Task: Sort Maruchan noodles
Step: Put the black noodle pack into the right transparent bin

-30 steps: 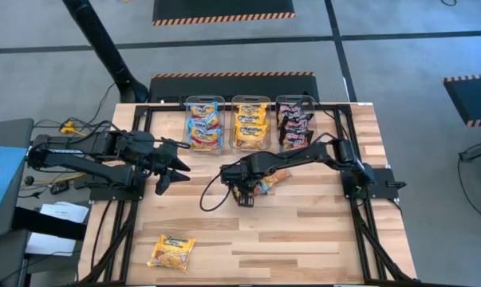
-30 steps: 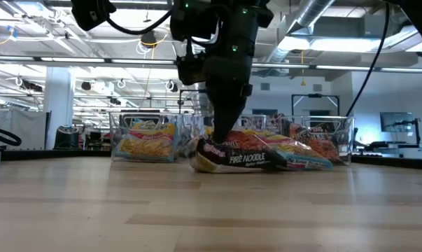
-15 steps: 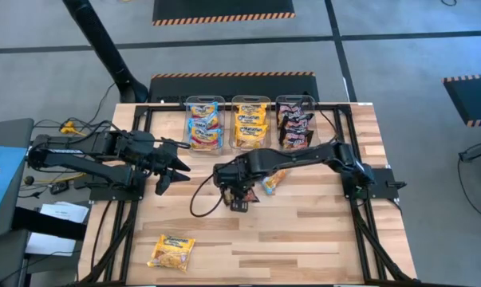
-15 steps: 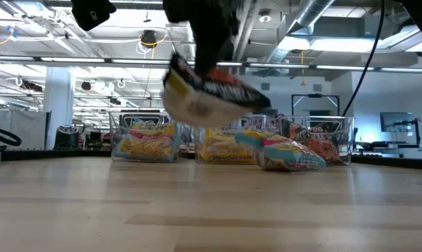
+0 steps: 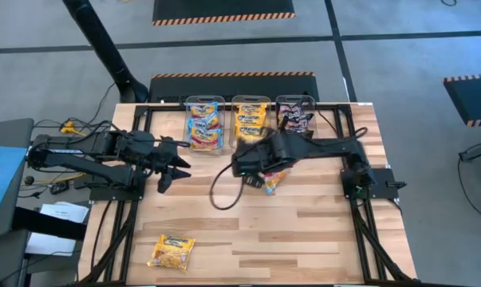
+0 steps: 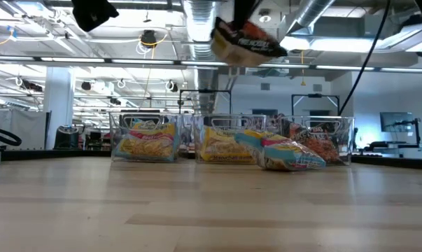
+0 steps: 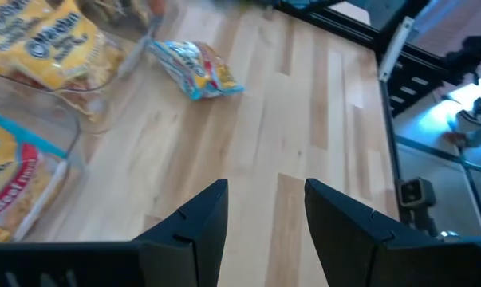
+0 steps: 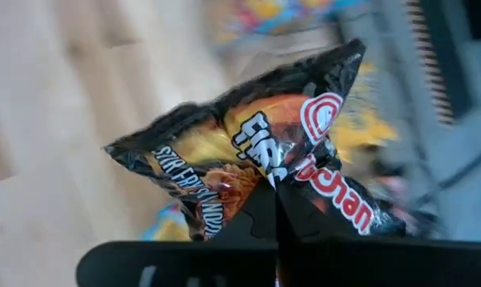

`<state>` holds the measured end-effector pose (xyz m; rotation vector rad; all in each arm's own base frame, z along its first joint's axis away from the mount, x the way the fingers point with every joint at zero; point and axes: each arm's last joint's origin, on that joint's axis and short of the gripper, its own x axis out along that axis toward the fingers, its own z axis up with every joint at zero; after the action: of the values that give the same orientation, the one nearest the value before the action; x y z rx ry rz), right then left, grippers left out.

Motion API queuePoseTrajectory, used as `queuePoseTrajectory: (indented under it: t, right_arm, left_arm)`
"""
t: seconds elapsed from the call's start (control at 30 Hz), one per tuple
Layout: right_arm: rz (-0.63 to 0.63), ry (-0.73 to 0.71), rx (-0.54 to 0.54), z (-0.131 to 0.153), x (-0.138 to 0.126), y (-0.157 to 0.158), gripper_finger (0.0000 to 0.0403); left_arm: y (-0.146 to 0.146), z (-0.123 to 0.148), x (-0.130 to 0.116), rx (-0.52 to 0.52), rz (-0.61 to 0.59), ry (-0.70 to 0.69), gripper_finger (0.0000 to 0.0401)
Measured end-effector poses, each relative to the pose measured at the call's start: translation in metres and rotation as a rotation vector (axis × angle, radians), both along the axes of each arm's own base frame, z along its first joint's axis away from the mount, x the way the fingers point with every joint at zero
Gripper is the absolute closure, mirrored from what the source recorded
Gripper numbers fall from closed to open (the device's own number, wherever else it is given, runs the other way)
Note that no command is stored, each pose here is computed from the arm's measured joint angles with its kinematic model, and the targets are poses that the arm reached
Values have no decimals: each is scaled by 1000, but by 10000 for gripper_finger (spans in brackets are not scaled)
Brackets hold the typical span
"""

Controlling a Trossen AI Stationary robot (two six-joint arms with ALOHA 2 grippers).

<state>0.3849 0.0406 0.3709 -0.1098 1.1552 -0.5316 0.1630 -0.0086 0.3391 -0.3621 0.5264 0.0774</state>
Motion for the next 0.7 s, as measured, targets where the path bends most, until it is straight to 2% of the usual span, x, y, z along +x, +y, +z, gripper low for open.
queuePoseTrajectory:
  t: [0.2, 0.33, 0.47, 0.7]
  right_arm:
    - [-118, -128, -195, 30, -27, -11, 400]
    - [-219, -161, -290, 32, -47, -21, 400]
    - [-324, -149, -360, 18, -70, -34, 400]
    - [-465, -24, -414, -32, -105, -59, 400]
  left_arm:
    - [2, 0, 0, 27, 59, -4, 248]
    - [4, 1, 0, 56, 111, -9, 248]
    - [6, 1, 0, 93, 176, -15, 248]
    - [9, 2, 0, 144, 267, -19, 248]
